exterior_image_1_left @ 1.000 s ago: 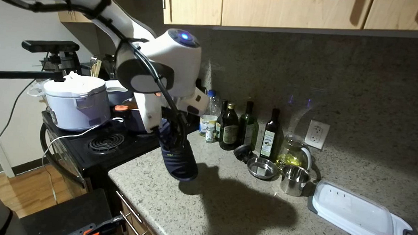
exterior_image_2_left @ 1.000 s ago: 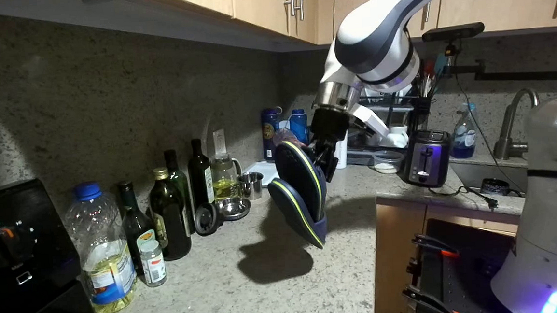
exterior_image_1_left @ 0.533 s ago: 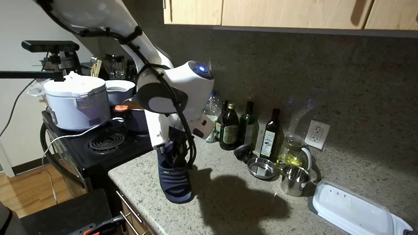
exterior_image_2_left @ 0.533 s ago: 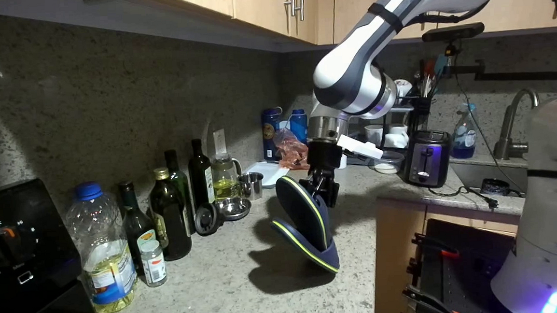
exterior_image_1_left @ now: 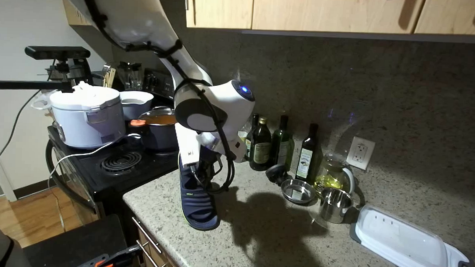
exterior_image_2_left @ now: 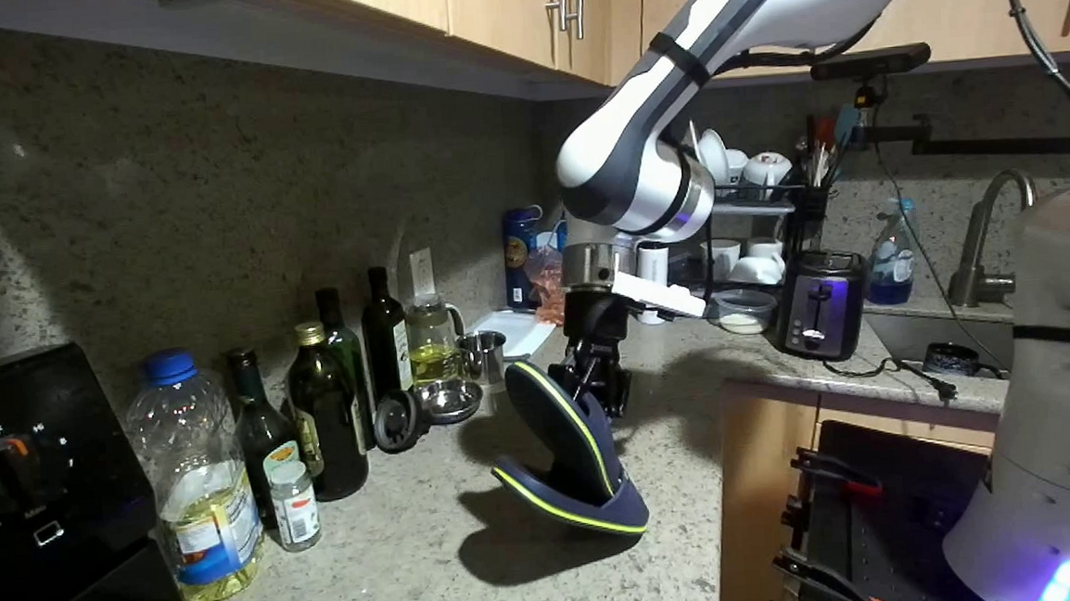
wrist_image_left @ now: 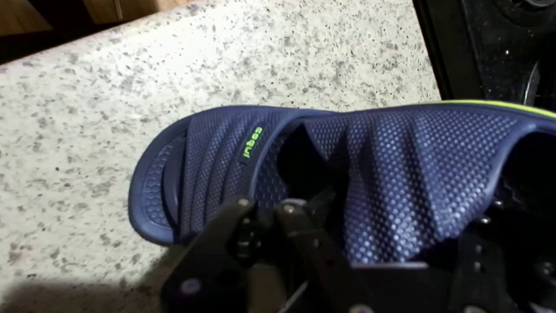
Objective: Separate the slippers on the counter
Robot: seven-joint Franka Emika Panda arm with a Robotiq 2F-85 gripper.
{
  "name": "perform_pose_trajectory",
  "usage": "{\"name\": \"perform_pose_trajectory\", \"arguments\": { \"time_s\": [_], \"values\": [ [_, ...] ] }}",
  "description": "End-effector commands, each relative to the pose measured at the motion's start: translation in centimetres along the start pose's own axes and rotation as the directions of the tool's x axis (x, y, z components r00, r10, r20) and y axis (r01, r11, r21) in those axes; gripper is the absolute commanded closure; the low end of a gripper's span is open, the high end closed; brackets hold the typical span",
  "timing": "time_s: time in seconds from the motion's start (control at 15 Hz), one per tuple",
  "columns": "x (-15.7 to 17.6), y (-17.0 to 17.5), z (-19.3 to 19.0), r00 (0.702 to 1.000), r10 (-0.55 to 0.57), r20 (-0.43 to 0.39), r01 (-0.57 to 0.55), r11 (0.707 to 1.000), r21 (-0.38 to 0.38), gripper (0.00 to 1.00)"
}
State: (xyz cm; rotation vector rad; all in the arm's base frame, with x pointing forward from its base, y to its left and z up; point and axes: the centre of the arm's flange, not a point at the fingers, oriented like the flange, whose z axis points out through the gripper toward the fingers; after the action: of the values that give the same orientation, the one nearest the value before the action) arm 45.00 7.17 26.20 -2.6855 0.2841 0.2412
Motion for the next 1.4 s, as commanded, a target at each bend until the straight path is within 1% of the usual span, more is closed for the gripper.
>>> {"name": "perform_pose_trajectory", "arguments": {
  "time_s": [0.0, 0.2, 0.53, 0.87, 1.0, 1.13, 1.33],
  "values": [
    [2.5, -1.1, 1.7, 0.998, 0.003, 0.067, -0.004, 1.000, 0.022, 1.00],
    [3.0, -3.0, 2.2, 0.995, -0.031, 0.092, 0.029, 0.999, 0.022, 1.00],
    [2.9, -7.0, 2.4, 0.989, -0.106, 0.101, 0.104, 0.994, 0.025, 1.00],
    [2.8, -9.7, 3.1, 0.978, -0.160, 0.132, 0.157, 0.987, 0.031, 1.00],
    [2.6, -10.3, 3.0, 0.976, -0.174, 0.130, 0.172, 0.985, 0.027, 1.00],
    [2.2, -10.1, 2.2, 0.978, -0.181, 0.108, 0.181, 0.983, 0.016, 1.00],
    [1.3, -9.0, 0.4, 0.981, -0.184, 0.060, 0.188, 0.980, -0.063, 1.00]
  ]
}}
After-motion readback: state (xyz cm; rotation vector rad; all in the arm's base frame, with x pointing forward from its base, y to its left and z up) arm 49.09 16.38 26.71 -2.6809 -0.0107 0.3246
